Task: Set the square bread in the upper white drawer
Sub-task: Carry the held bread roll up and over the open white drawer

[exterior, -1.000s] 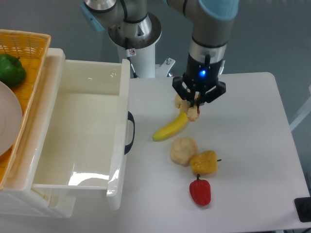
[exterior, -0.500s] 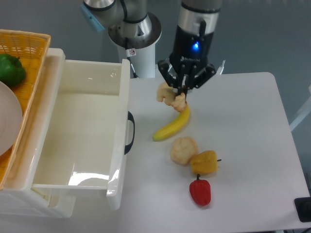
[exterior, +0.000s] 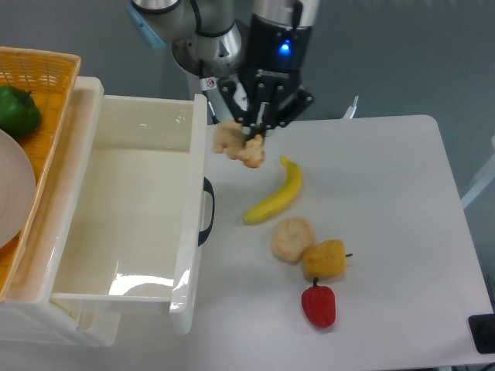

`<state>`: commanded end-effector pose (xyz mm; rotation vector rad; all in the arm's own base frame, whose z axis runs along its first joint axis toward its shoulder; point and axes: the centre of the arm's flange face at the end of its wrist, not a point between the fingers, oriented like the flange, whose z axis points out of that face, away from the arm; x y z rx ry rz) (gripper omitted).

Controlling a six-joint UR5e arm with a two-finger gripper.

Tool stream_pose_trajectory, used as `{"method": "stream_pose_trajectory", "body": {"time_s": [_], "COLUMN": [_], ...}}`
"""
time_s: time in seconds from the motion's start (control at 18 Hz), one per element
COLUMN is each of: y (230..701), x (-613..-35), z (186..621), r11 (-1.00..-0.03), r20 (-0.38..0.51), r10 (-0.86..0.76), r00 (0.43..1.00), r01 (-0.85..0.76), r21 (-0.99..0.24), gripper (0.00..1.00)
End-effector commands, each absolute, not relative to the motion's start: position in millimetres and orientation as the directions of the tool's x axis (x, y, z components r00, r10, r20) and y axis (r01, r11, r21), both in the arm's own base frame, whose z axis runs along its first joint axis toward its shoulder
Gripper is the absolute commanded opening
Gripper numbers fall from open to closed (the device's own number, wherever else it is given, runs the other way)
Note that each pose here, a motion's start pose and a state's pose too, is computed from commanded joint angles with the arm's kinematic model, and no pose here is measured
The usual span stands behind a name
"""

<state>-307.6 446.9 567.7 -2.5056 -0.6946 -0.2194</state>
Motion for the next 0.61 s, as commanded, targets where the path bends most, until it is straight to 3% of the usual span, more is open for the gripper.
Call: {"method": "stream_pose_trajectory", "body": {"time_s": [0.44, 0.61], "y": [476, 479], "x": [-270, -264], "z": [553, 550], "r11": [-0.780, -0.787], "r20": [0.300, 0.305], "r10": [0.359, 0.348], "r00": [0.884, 0.886], "r01": [0.461, 0.453], "r21": [-0.423, -0.418], "gripper": [0.26, 0.36]}}
